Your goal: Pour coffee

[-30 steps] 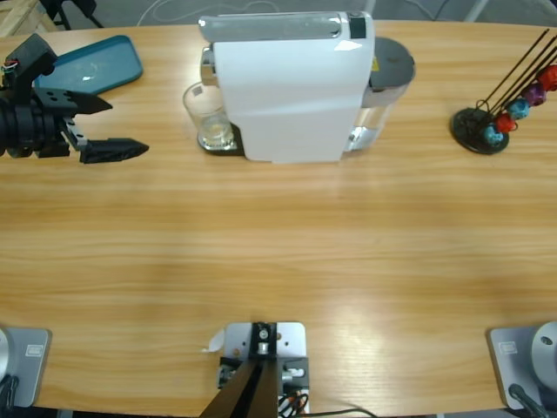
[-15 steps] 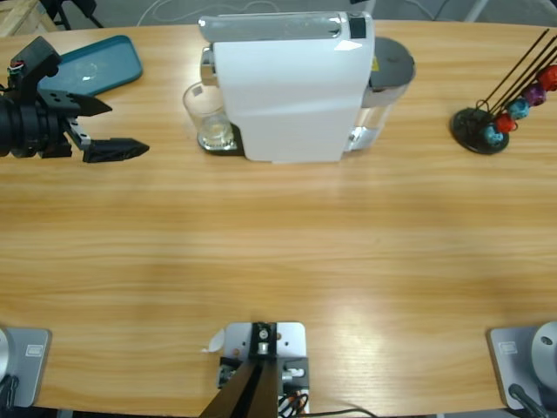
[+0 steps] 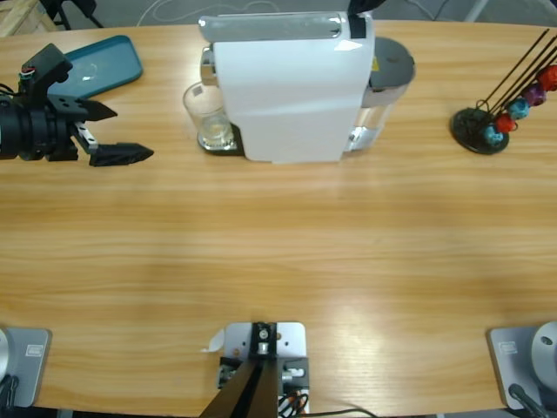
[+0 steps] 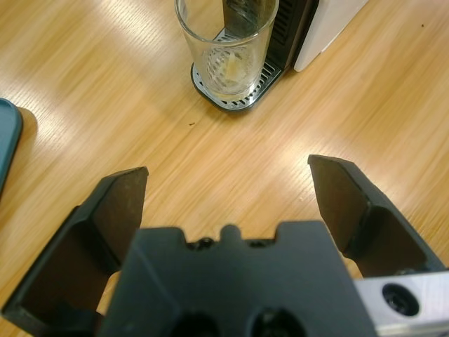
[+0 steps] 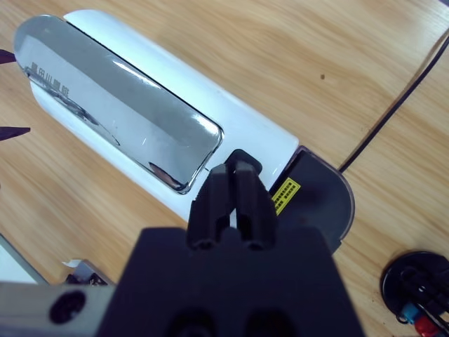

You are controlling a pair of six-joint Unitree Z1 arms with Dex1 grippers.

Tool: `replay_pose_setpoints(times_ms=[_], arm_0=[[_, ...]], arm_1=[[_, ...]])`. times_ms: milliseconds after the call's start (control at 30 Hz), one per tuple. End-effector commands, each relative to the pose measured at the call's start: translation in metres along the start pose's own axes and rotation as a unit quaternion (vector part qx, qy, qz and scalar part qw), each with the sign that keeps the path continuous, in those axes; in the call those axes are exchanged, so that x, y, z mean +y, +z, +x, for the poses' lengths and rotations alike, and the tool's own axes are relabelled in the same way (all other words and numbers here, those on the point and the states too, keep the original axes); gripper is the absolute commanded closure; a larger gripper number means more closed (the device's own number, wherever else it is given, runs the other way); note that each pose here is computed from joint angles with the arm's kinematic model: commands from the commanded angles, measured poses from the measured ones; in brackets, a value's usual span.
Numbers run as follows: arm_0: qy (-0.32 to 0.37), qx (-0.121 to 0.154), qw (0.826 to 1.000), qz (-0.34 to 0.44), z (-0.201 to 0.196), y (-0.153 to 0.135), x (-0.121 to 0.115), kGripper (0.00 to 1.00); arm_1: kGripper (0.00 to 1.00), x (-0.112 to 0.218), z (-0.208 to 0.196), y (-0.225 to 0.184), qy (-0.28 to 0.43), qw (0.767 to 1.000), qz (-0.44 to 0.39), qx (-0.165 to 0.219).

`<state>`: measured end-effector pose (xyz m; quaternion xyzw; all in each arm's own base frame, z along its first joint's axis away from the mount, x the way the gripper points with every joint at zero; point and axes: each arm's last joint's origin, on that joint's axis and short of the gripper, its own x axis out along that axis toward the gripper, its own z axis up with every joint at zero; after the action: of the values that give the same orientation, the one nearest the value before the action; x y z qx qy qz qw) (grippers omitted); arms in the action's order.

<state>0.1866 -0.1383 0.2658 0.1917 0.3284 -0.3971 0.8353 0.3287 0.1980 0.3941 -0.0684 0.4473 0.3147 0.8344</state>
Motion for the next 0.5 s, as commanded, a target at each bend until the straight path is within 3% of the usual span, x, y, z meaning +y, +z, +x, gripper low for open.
replay_pose_setpoints(times_ms=[33,200,300,333,367,400,500], arm_0=[[0.003,0.015,1.0,-0.005,0.014,0.002,0.002,0.0],[0.002,0.021,1.0,-0.006,0.017,0.0,0.002,0.0],[0.002,0.018,1.0,-0.005,0.017,0.001,0.002,0.0],[0.003,0.017,1.0,-0.005,0.016,0.002,0.002,0.0],[0.003,0.015,1.0,-0.004,0.015,0.003,0.002,0.0],[0.003,0.013,1.0,-0.003,0.015,0.004,0.002,0.0],[0.001,0.009,1.0,0.0,0.013,0.005,0.0,0.0]], arm_1=[[1.0,-0.004,0.036,-0.022,-0.002,0.998,0.01,0.061],[1.0,-0.005,0.035,-0.029,-0.004,0.998,0.014,0.066],[1.0,-0.002,0.02,-0.021,-0.004,0.999,0.003,0.039],[0.836,0.002,0.01,-0.016,-0.006,1.0,-0.007,0.026],[0.167,0.009,-0.002,-0.01,-0.006,1.0,-0.023,0.012],[0.003,0.016,-0.014,-0.005,-0.011,0.999,-0.038,-0.002],[0.0,0.032,-0.043,0.0,-0.032,0.998,-0.057,-0.024]])
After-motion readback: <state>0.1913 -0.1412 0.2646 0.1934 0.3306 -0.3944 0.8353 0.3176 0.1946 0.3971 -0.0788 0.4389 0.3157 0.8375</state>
